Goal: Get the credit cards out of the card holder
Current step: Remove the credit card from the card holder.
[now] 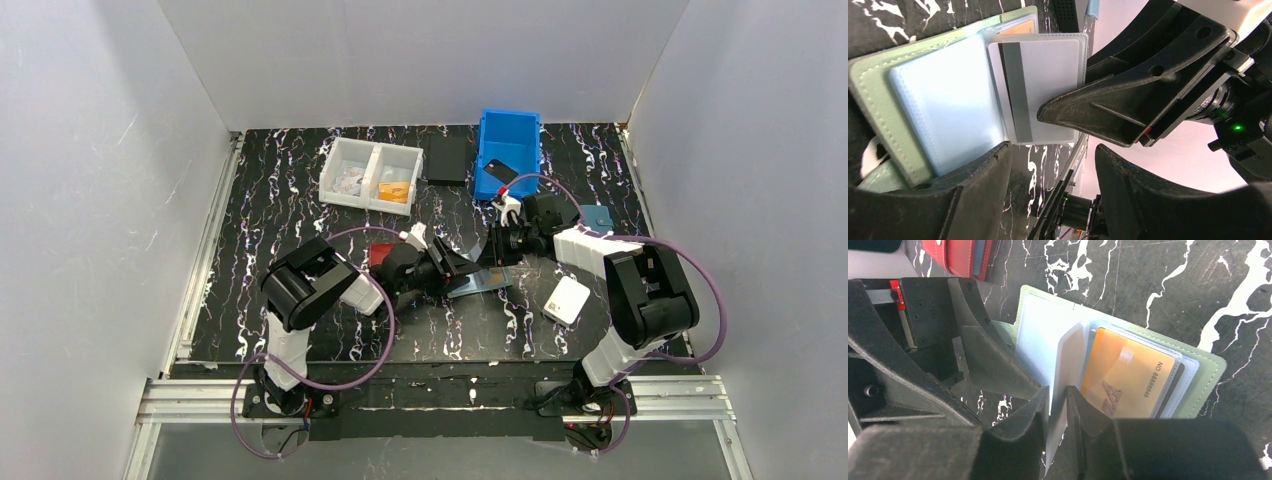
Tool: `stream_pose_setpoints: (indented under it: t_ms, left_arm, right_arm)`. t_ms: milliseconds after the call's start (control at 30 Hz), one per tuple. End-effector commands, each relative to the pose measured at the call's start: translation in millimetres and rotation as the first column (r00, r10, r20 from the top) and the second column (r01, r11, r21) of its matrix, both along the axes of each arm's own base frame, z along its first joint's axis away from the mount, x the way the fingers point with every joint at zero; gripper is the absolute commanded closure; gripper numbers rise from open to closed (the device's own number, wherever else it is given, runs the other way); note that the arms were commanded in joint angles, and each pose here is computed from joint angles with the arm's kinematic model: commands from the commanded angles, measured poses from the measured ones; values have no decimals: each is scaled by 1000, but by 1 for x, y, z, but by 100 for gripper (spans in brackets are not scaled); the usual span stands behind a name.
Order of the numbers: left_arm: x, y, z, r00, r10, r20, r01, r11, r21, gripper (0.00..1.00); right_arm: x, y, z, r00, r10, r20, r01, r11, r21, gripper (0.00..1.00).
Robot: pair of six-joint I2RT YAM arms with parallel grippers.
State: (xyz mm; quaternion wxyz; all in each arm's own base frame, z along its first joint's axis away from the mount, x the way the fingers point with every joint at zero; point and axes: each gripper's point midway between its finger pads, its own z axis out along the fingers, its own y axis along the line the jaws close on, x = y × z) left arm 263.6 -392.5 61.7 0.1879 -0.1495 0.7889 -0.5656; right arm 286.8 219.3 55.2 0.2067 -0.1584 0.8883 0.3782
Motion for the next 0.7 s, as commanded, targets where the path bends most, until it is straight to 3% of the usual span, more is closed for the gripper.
stream_pose_setpoints:
  t_ms: [0,267,533,667]
  left_arm:
    - [2,12,19,997,26,75,-29,999,37,40]
    - [-8,34,31,987,33,159,-47,995,88,41]
    - [-34,65,59,960,25,280,-74,983,167,39]
    - [-47,76,60,956,42,289,-95,981,170,27]
  right_arm:
    - [7,-3,15,998,0,65,0,1000,-1,78]
    - [0,4,15,999,31,32,-32,998,52,97]
    - [-16,20,26,997,67,-30,-59,974,218,99]
    - [-23,25,25,994,76,-80,-51,961,272,99]
